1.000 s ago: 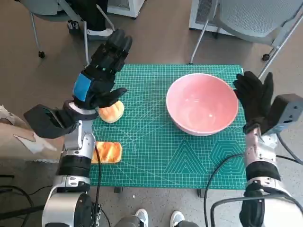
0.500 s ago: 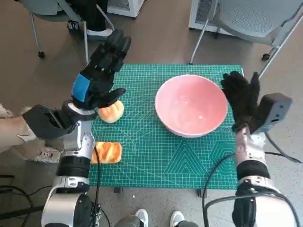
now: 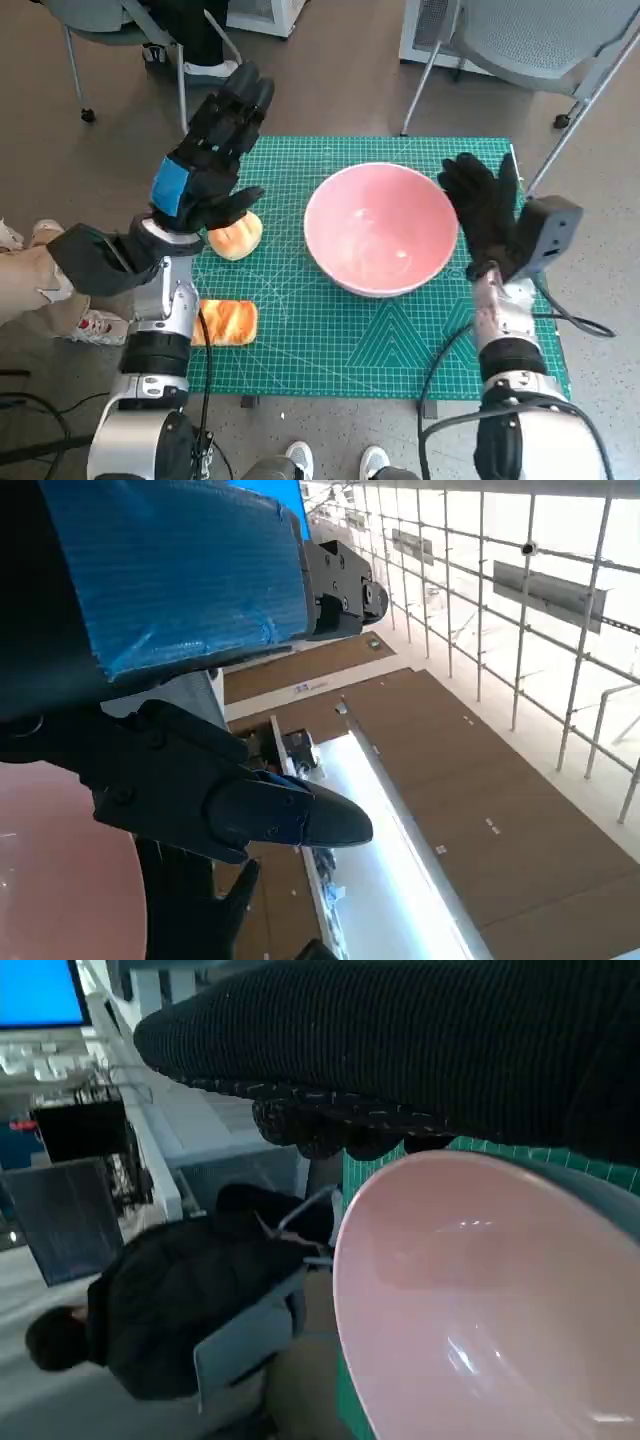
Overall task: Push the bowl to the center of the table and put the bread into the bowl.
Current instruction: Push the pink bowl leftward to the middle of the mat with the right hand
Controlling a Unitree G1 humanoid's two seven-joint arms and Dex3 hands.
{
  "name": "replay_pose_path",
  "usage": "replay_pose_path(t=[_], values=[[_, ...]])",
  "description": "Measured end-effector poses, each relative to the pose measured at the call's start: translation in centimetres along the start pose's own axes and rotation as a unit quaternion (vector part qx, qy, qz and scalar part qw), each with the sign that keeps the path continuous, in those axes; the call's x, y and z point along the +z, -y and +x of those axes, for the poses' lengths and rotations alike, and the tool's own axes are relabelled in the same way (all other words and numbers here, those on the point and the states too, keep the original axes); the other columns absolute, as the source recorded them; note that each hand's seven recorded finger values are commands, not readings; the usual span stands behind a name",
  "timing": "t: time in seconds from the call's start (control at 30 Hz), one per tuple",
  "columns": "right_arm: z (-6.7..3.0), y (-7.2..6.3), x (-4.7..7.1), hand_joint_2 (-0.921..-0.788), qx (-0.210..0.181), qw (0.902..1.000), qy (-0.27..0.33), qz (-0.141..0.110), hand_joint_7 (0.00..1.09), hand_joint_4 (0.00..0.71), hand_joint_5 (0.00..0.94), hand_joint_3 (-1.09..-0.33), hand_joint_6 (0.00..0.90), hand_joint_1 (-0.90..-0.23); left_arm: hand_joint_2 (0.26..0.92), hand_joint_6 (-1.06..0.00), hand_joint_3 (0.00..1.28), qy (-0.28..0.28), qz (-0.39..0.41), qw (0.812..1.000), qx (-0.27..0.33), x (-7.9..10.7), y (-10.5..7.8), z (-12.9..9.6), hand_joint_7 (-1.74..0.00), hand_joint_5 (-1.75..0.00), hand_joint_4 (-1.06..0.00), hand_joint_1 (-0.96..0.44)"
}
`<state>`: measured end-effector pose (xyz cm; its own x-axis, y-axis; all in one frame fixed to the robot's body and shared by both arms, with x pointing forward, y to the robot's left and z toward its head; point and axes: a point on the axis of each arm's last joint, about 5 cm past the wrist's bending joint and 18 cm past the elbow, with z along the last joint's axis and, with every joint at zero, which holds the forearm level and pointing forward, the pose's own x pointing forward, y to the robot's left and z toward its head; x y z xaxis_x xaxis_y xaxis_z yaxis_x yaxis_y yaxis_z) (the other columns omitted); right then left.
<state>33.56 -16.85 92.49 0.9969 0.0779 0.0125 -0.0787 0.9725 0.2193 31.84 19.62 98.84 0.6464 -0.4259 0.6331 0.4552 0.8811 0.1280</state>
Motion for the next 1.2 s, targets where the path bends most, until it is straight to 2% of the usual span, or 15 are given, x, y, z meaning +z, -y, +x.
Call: replay_pose_path(t=[0.5,1.0,1.2], values=[[0.15,-1.3,-0.4,-0.921,0.024,0.9997,-0.004,0.006,0.1,0.175,0.0,-0.78,0.205,-0.675,0.921,-0.17,0.21,0.003,0.001,1.0,0.001,0.1,0.0,0.0,-0.01,0.0,-0.01,-0.64],[0.22,-1.5,-0.3,-0.921,0.031,0.9995,-0.004,0.004,0.1,0.172,0.0,-0.786,0.201,-0.662,0.921,-0.17,0.21,0.003,0.001,1.0,0.003,0.1,0.0,-0.1,-0.01,0.0,-0.01,-0.64],[0.42,-1.1,0.4,-0.921,0.042,0.999,0.015,-0.005,0.1,0.175,0.002,-0.796,0.209,-0.644,0.921,-0.17,0.21,0.007,0.004,1.0,0.005,0.3,0.1,-0.3,-0.01,0.0,-0.01,-0.64]])
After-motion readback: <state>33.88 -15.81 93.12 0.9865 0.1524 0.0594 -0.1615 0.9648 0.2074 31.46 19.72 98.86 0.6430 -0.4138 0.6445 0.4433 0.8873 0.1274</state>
